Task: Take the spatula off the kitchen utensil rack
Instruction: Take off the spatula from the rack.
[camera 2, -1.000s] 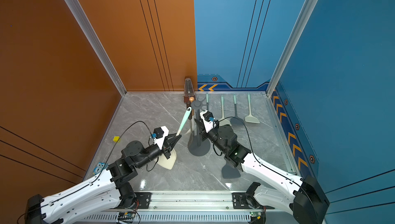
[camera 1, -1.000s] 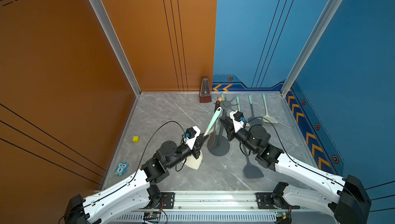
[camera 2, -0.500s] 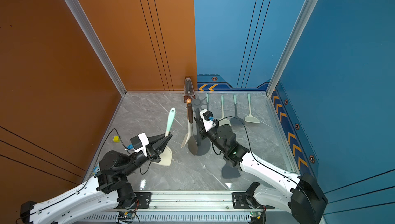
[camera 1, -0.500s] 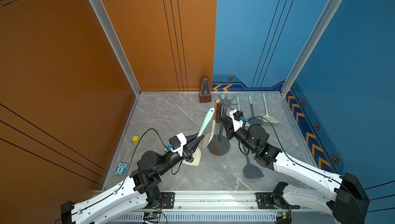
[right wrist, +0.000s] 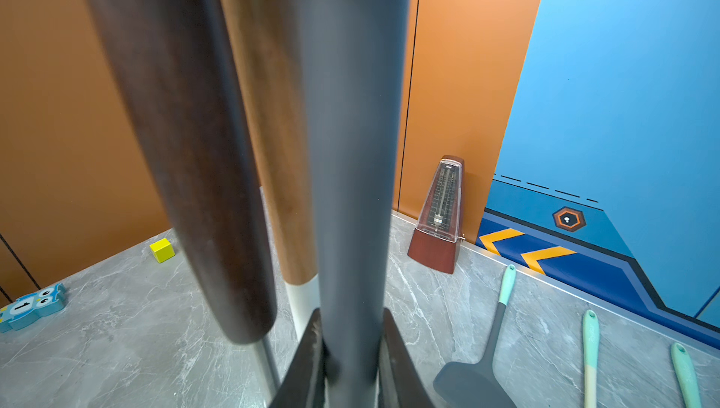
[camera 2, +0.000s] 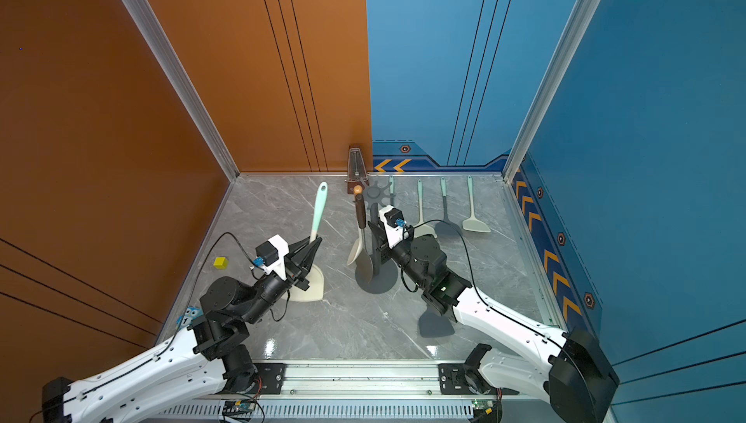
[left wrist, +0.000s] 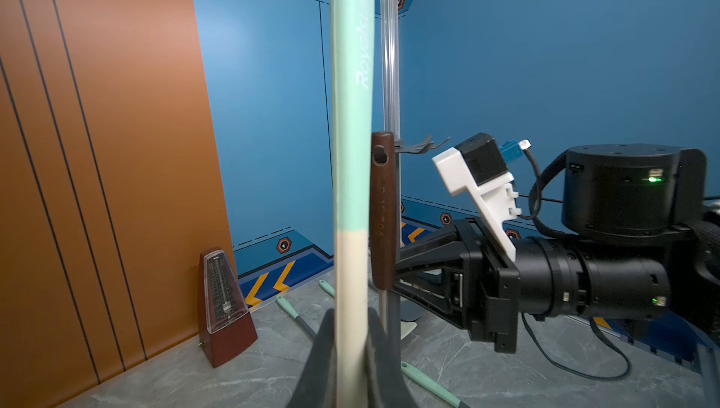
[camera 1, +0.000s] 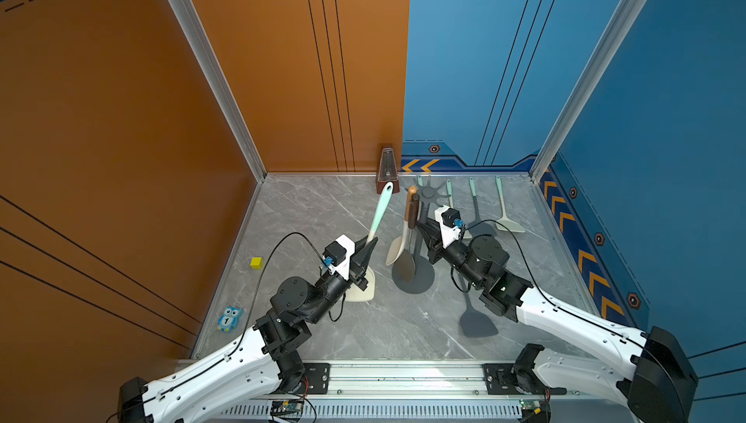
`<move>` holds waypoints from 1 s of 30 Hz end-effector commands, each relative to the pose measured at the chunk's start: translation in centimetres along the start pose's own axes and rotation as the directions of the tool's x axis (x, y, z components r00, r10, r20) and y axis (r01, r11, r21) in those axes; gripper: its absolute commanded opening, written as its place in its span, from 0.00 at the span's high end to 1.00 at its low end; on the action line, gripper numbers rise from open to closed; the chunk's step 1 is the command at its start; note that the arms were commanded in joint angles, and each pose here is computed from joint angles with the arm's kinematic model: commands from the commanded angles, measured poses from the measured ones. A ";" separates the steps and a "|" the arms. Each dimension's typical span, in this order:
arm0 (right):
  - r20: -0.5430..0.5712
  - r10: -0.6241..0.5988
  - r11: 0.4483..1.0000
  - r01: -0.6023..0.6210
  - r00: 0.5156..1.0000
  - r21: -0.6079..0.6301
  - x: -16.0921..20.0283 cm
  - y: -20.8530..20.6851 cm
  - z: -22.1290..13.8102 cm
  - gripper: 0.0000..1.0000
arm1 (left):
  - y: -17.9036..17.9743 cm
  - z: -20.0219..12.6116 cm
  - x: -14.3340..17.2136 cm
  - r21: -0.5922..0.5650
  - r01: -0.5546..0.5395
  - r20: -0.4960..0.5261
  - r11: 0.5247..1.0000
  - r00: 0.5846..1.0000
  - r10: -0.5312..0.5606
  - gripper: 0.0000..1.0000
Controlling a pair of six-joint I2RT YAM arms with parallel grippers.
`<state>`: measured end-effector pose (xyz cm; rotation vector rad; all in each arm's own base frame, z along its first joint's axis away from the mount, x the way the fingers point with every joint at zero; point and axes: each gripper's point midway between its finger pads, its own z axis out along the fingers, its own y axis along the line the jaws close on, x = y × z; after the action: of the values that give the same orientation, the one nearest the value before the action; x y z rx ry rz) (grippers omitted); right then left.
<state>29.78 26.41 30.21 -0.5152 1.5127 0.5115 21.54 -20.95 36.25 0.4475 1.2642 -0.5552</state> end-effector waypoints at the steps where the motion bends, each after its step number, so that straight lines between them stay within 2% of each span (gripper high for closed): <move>1: -0.084 -0.020 0.997 0.026 0.996 0.068 2.7 -1.6 0.1 1.00 | 2.0 0.7 0.2 -0.073 0.050 -0.024 0.996 0.998 -0.052 1.00; 5: -0.084 -0.013 0.998 0.018 0.996 0.058 2.7 -1.5 0.1 1.00 | 5.5 1.2 2.1 -0.138 0.160 -0.048 0.978 0.985 -0.168 1.00; 8: -0.088 -0.011 0.998 0.016 0.996 0.053 2.9 -1.5 0.2 1.00 | 8.5 1.6 3.4 -0.183 0.260 -0.064 0.948 0.959 -0.275 1.00; 14: -0.088 -0.007 0.999 0.011 0.996 0.044 2.9 -1.5 0.2 1.00 | 12.0 3.1 5.4 -0.219 0.371 -0.112 0.902 0.909 -0.401 1.00; 18: -0.087 -0.003 1.000 0.005 0.996 0.029 2.8 -1.2 0.3 1.00 | 13.5 4.1 6.3 -0.231 0.404 -0.138 0.885 0.887 -0.441 1.00; 22: -0.090 0.000 1.000 0.002 0.996 0.018 2.9 -1.0 0.3 1.00 | 15.3 5.5 7.2 -0.239 0.474 -0.163 0.848 0.841 -0.516 1.00; 30: -0.094 0.019 1.000 -0.018 0.995 0.005 3.0 -0.9 0.3 1.00 | 17.4 7.7 9.1 -0.262 0.514 -0.203 0.817 0.798 -0.567 1.00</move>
<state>29.90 26.42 30.17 -0.5245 1.5122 0.5389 39.44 -12.73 27.76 -0.0451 1.7460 -0.7990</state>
